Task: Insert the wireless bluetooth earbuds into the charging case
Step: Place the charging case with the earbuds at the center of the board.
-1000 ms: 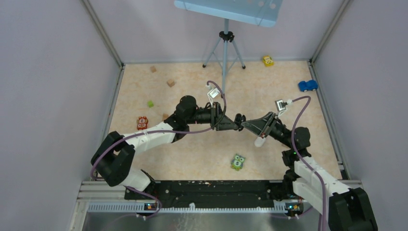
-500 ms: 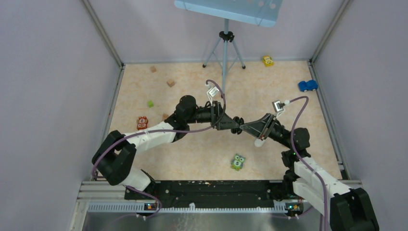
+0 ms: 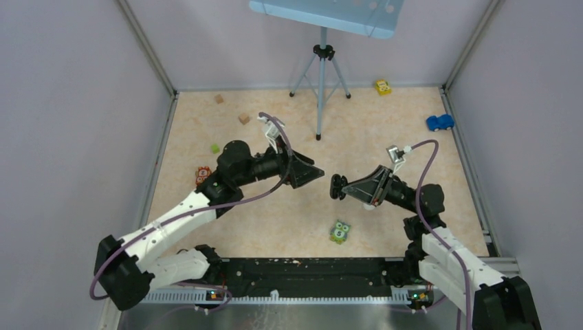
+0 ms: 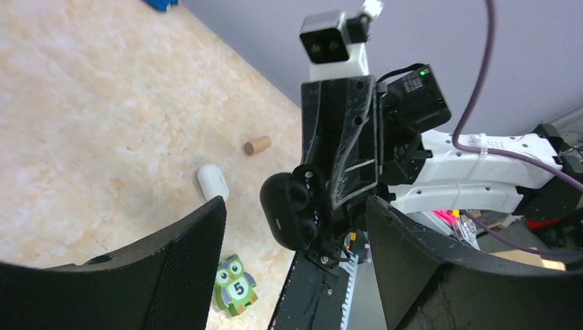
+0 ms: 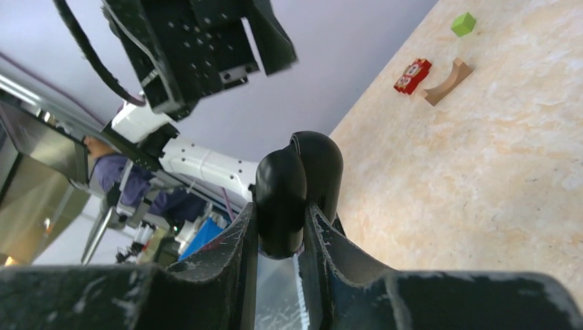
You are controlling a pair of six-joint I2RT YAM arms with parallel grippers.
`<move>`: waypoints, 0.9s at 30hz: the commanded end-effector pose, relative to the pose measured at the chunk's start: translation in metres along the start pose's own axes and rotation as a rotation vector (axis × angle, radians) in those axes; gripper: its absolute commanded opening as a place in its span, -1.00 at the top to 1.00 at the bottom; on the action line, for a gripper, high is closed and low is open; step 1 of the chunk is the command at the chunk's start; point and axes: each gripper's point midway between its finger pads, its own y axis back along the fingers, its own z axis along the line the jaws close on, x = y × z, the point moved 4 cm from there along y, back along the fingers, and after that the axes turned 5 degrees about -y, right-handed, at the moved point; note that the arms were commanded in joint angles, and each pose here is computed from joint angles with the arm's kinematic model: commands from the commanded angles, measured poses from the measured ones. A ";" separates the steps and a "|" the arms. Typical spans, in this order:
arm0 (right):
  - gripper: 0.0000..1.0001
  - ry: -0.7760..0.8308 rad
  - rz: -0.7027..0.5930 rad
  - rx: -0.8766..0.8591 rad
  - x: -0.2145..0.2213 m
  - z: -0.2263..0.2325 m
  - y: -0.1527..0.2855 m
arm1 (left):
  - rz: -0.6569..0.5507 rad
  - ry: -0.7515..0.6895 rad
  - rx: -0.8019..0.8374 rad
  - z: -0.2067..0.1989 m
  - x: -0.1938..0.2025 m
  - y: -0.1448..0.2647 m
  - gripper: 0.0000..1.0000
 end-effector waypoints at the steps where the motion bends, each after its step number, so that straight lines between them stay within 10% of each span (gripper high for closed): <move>1: 1.00 0.166 0.093 -0.101 0.005 0.019 0.001 | -0.068 -0.086 -0.035 -0.012 -0.013 0.024 -0.56; 18: 1.00 0.124 0.315 -0.340 0.016 0.042 -0.001 | -0.027 -0.090 -0.169 -0.011 -0.008 0.055 -0.47; 27: 1.00 -0.137 0.154 0.051 -0.011 -0.072 -0.046 | -0.024 -0.069 -0.342 0.014 -0.005 0.062 -0.47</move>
